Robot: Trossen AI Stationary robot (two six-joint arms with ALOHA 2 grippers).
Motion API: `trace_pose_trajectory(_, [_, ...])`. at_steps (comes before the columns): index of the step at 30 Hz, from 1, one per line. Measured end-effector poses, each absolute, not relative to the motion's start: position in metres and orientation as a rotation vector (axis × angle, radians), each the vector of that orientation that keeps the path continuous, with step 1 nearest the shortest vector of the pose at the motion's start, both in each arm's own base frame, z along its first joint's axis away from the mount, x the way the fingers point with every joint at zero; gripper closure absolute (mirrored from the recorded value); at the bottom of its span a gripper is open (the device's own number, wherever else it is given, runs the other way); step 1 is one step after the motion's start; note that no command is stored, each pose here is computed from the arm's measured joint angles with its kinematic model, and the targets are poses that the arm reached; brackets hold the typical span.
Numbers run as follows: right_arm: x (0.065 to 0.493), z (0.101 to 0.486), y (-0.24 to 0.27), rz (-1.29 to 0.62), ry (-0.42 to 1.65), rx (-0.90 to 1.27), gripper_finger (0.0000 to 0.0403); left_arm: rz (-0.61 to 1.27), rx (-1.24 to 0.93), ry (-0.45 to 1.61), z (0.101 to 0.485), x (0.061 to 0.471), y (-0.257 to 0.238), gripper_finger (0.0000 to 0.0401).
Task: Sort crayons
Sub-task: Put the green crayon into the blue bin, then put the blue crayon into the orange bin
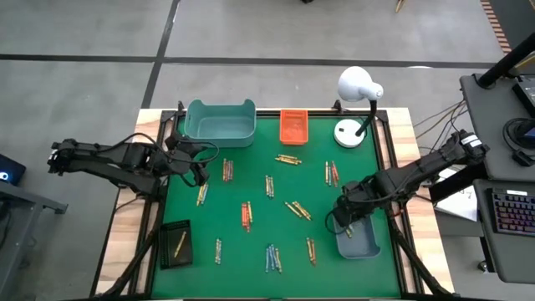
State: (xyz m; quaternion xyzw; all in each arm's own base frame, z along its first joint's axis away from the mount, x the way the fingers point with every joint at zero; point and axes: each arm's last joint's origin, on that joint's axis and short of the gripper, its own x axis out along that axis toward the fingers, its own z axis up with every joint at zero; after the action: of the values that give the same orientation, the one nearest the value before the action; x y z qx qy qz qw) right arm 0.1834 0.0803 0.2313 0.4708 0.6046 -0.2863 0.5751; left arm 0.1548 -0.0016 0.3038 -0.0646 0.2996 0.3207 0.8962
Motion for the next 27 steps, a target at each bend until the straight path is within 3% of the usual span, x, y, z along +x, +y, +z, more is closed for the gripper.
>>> trace_pose_trajectory(10, [0.196, 0.259, 0.078, -0.59, 1.334, 1.132, 0.0261, 0.663, -0.139, 0.611, 0.304, 0.157, -0.002, 0.0239])
trace_pose_trajectory(20, [0.215, 0.3, 0.053, -0.574, 1.033, 0.974, 0.0273, 0.632, -0.137, 0.668, 0.297, 0.167, -0.004, 0.0239])
trace_pose_trajectory(27, [0.222, 0.308, 0.024, -0.608, 0.965, 0.902, 0.0277, 0.619, -0.079, 0.714, 0.292, 0.173, -0.005, 0.0239])
